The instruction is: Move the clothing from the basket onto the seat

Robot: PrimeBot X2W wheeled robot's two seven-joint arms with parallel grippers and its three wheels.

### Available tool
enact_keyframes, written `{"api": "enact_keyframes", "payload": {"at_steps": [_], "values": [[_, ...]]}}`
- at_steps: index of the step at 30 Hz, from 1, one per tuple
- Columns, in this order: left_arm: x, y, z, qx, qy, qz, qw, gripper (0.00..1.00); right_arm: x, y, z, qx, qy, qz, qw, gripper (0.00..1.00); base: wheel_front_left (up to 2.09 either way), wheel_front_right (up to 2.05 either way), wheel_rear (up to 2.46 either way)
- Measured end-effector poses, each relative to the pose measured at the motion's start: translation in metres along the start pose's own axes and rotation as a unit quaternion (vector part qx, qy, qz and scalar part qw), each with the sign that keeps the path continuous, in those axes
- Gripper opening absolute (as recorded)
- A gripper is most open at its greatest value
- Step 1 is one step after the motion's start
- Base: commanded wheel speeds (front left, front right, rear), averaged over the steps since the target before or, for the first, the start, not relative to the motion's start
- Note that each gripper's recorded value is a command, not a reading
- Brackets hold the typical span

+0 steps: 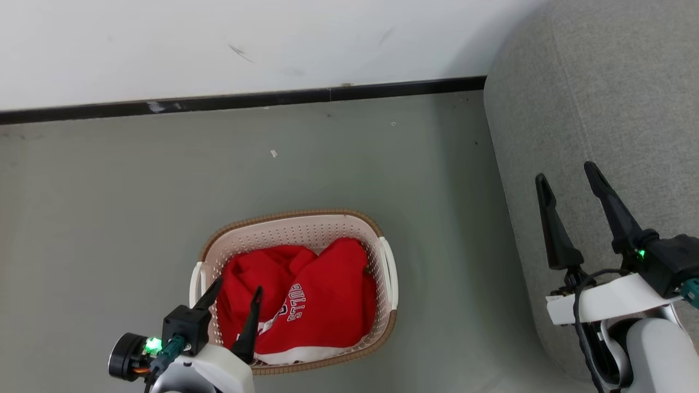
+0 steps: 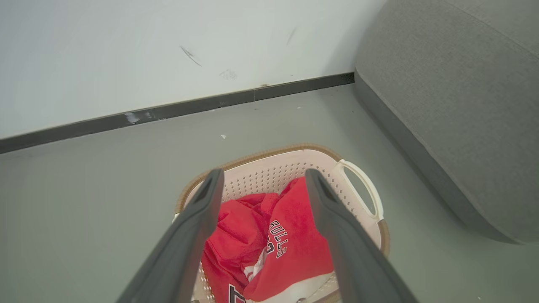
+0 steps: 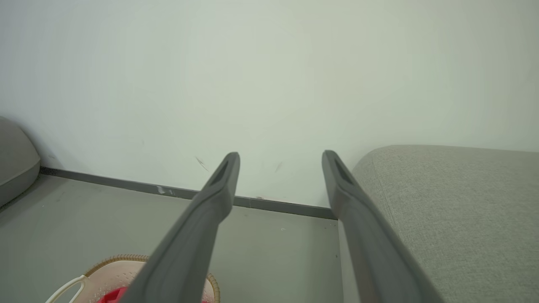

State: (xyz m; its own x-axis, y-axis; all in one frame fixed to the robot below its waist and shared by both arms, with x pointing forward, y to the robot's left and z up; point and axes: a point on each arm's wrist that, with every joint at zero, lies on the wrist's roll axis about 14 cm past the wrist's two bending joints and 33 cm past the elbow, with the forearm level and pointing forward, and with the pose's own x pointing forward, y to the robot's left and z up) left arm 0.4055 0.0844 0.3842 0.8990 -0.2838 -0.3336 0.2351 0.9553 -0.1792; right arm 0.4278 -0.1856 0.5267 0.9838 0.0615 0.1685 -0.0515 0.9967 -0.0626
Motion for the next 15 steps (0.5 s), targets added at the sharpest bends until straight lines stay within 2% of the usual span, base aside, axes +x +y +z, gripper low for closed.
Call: {"api": "enact_keyframes", "payload": {"at_steps": [15], "values": [[0.049,-0.022,-0.051,-0.005,0.076,-0.055,0.996,1.0,0.048,0.012,-0.036,0.002,0.011,0.023,1.0,1.0,0.0,0.0,0.0]]}}
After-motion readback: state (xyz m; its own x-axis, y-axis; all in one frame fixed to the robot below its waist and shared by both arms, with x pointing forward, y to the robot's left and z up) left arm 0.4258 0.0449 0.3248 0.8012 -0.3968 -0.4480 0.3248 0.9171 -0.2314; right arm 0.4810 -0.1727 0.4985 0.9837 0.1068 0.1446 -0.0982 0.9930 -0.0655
